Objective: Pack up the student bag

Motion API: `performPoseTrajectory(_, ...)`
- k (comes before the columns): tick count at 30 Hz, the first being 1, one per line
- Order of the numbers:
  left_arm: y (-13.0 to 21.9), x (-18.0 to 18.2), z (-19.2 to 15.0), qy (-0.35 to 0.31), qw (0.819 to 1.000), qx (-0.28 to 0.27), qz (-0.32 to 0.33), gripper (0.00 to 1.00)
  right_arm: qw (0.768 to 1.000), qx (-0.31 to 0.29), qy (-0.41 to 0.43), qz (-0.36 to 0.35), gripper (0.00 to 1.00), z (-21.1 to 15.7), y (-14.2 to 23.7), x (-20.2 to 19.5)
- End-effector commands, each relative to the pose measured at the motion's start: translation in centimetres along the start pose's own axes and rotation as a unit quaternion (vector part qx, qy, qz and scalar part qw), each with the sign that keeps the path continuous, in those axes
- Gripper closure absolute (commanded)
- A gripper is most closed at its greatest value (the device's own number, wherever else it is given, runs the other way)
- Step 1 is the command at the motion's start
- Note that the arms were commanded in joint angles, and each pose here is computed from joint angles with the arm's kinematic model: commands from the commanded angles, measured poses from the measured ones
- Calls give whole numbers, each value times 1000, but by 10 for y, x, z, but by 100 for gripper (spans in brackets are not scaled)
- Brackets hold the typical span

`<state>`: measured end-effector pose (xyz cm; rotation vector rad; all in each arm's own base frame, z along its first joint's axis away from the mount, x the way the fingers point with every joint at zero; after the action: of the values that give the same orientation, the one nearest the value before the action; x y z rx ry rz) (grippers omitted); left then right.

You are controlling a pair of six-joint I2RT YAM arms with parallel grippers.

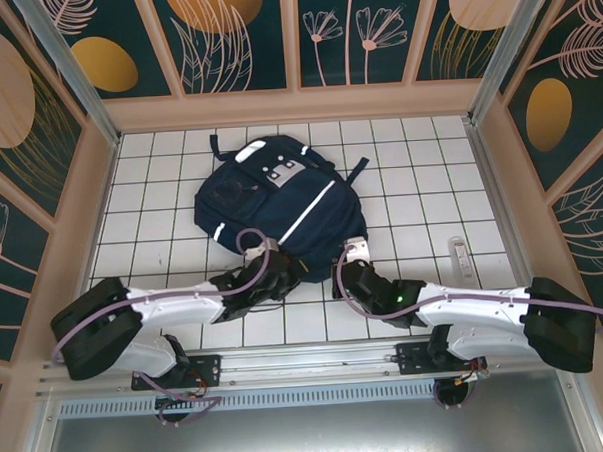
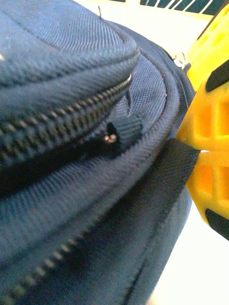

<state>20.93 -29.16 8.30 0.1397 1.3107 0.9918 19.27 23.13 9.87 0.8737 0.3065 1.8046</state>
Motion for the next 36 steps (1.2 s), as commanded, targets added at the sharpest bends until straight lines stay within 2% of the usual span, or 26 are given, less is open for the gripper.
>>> performPoseTrajectory(1,21,56,29,-3,994,-64,83,100,999,-34,-7,-13,100,21,3,-8)
performPoseTrajectory(9,88,94,74,-28,977,-153,149,100,999,-28,2,-22,100,27,-4,-19)
performPoseTrajectory(12,103,91,84,-41,976,-168,134,100,1000,-20,6,0,100,28,-7,-8)
performPoseTrajectory(14,104,85,83,-41,978,-165,120,100,1000,-11,11,26,100,27,-8,5)
performPoseTrajectory(15,103,83,82,-42,979,-161,115,100,999,-10,15,43,95,26,-7,14)
performPoseTrajectory(17,98,78,80,-42,982,-151,103,100,997,-14,28,74,77,24,-2,35)
performPoseTrajectory(20,95,70,81,-45,984,-147,92,100,994,-11,42,99,67,18,2,64)
performPoseTrajectory(28,92,68,80,-44,985,-145,85,100,994,25,100,31,72,-19,-20,105)
performPoseTrajectory(32,92,67,81,-40,985,-148,81,100,993,36,111,5,71,-32,-31,116)
performPoseTrajectory(36,93,67,82,-40,985,-151,79,100,994,42,102,-24,65,-36,-37,112)
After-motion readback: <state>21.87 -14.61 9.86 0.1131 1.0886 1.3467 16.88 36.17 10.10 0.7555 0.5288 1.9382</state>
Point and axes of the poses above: each hand's point on the last joint's axis, 136 mm out from that joint toward the fingers, its own y axis back along the fingers, its own x axis along the line the jaws close on, z = x × y, the point moved 1 cm from there along y, back along the fingers, and after that the axes turned 12 degrees about -y, right-handed, at the moved point
